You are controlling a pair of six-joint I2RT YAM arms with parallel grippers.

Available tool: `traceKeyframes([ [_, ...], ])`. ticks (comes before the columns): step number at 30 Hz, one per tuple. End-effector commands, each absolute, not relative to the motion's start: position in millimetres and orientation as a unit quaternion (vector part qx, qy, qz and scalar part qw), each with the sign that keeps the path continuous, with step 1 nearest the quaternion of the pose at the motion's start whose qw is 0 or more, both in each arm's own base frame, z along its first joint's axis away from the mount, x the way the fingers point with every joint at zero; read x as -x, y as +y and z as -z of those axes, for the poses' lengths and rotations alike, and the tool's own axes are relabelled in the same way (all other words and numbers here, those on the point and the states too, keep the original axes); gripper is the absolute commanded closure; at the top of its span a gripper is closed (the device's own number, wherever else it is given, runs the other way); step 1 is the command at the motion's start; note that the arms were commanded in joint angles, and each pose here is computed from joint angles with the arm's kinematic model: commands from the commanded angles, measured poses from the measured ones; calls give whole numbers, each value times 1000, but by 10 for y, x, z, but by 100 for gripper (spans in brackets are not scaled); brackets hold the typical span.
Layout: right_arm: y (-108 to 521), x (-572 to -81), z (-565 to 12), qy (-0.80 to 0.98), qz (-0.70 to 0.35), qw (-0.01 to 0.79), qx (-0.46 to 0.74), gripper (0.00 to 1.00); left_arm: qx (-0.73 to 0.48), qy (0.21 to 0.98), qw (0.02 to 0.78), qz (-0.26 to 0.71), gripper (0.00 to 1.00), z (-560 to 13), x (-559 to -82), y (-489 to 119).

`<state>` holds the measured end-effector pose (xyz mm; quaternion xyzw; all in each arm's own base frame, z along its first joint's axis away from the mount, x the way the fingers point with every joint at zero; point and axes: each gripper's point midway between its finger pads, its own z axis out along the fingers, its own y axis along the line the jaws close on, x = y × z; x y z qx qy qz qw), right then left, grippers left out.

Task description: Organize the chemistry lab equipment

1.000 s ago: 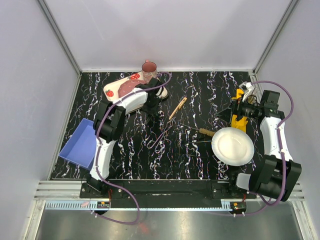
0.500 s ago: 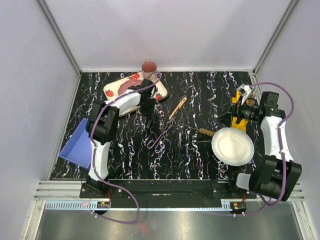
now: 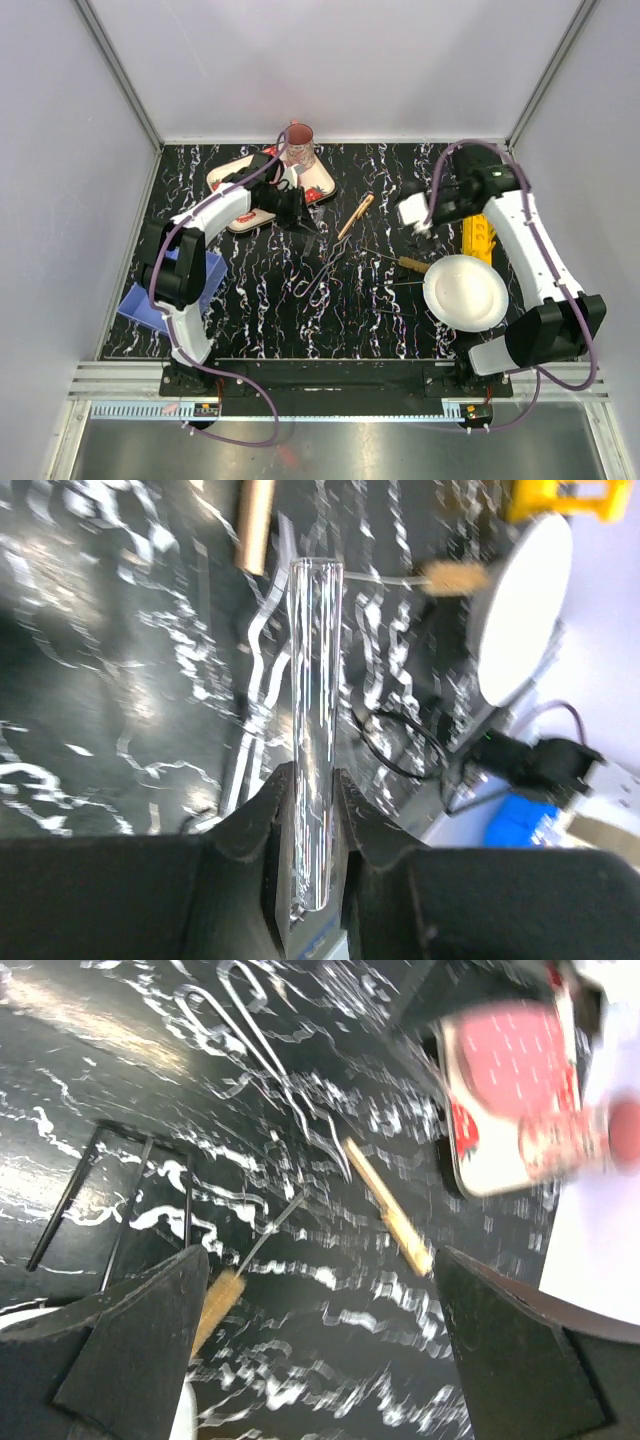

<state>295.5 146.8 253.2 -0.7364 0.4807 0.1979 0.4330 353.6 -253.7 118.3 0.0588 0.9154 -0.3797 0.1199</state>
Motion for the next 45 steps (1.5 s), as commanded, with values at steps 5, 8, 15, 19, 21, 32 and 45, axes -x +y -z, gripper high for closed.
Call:
traceKeyframes([
  [5,2277,-2220,-2442,143,-72,336,928,0,-96,852,53,512,88,-1737,-2928,-2848],
  [8,2659,-2011,-2368,104,-82,310,941,0,-111,848,47,516,88,-1804,-2792,-2933],
  [15,3065,-1834,-1927,89,-52,269,958,9,-110,843,46,524,88,-1852,-2634,-3015],
  [19,3219,-1949,-1770,107,-27,270,957,13,-109,845,41,522,88,-1809,-2539,-3043],
  [21,3249,-2011,-1720,126,-23,263,956,16,-109,845,43,522,88,-1802,-2517,-3059],
  [32,3295,-2226,-1423,156,21,244,957,30,-97,846,38,523,88,-1771,-2397,-3116],
  [45,3292,-2407,-1327,175,67,252,949,78,-77,848,47,522,87,-1708,-2363,-3082],
])
